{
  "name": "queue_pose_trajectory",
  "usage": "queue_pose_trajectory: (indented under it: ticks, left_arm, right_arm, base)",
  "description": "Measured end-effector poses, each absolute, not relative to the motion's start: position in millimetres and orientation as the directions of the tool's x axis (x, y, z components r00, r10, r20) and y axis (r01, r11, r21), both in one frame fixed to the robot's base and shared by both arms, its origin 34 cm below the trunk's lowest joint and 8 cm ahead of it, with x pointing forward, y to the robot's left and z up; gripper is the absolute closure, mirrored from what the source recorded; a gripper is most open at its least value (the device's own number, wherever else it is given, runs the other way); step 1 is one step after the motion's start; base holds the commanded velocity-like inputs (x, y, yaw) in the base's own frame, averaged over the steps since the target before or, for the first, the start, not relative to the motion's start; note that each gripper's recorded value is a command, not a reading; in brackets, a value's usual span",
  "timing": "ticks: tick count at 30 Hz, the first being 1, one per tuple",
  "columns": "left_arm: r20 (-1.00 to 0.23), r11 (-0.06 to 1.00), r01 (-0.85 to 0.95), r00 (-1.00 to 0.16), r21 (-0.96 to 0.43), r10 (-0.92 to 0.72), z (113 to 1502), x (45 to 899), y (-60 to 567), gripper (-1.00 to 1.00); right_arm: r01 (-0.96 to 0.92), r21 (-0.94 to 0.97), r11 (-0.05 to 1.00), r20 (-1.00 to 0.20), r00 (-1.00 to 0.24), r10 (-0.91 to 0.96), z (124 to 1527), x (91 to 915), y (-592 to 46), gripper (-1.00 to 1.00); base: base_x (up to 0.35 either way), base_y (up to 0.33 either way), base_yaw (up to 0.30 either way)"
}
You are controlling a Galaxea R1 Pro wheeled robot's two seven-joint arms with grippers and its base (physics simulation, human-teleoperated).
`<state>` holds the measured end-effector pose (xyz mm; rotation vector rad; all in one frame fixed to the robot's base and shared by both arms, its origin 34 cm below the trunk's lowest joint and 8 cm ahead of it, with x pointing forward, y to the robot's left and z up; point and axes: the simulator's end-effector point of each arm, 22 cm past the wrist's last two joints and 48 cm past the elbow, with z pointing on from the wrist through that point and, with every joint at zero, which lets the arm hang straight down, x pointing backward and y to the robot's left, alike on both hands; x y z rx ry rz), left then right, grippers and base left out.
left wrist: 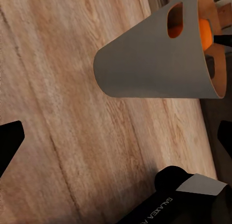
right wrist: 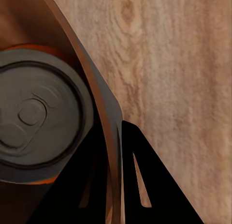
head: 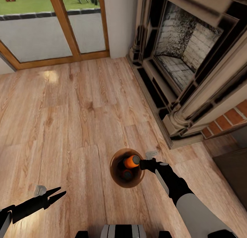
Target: Put the three can of soda from the living room inside the tash can in the kitchen.
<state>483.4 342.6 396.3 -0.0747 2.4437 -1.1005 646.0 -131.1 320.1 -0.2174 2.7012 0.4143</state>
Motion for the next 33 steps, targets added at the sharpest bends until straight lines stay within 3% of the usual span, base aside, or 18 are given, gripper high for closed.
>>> queue_pose_trajectory:
  ticks: [33]
  left_arm:
    - [-0.384,0.678,0.135,-0.894,-0.722,-0.231,342,473,342,-1.00]
  right_arm:
    - [-0.209,0.258,0.943,-0.406,-0.910,-0.091,266,635,-130,1.00]
  base:
    - [0.000,0.000,0.000]
